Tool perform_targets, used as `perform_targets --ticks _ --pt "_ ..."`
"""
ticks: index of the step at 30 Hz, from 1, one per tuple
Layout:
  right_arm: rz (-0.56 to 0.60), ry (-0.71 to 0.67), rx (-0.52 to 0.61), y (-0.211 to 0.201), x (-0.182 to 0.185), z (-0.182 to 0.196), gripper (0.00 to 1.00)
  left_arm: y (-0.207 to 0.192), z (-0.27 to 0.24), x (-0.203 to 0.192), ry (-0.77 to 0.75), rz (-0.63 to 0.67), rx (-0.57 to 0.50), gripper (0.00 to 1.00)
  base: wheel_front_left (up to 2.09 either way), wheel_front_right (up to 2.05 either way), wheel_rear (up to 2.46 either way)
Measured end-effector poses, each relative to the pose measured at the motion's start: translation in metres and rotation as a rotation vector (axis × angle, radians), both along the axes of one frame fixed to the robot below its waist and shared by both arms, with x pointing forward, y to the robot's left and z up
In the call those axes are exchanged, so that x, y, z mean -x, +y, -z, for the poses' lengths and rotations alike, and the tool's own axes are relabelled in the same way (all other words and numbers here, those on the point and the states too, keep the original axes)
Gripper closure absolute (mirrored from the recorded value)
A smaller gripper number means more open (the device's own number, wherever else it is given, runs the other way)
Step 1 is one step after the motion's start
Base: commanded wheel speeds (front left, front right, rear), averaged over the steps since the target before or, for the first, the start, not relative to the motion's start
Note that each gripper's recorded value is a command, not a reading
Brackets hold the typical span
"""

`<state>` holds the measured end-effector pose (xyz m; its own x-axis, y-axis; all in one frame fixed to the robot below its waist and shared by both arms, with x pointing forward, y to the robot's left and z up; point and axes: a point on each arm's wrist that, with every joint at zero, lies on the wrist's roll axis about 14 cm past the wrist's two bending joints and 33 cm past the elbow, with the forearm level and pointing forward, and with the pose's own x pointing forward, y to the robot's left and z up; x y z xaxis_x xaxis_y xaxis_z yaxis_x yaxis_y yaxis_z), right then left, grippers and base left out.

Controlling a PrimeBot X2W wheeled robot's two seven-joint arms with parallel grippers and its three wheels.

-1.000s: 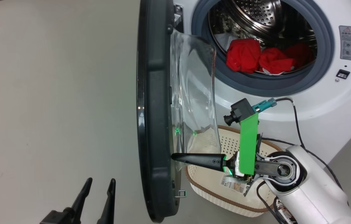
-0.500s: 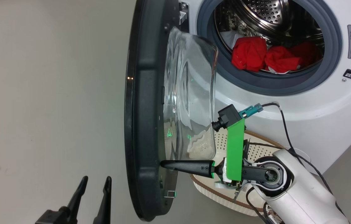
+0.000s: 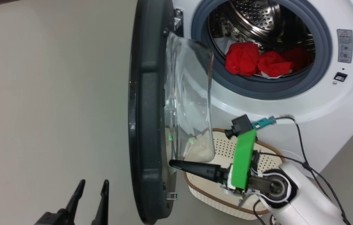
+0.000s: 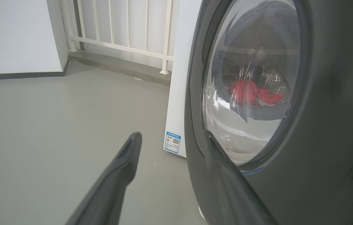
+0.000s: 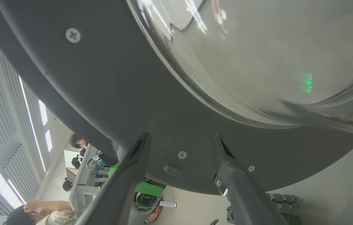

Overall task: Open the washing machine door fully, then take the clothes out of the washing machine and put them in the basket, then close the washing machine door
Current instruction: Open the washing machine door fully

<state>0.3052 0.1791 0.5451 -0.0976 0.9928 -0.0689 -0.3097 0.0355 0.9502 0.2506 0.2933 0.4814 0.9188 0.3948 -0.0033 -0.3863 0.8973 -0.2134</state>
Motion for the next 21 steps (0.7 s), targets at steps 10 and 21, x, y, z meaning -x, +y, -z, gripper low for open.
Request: perform_targets --ticks 10,21 --pt "0.241 -0.028 0.158 -0.056 -0.03 0.054 0.0 0.002 -0.002 -0.006 -0.012 0.015 -0.008 0.0 0.0 0.0 0.0" --pt "0.488 -0.086 0.258 -0.111 -0.05 0.088 0.0 -0.01 0.007 -0.008 0.007 0.052 0.009 0.0 0.0 0.0 0.0"
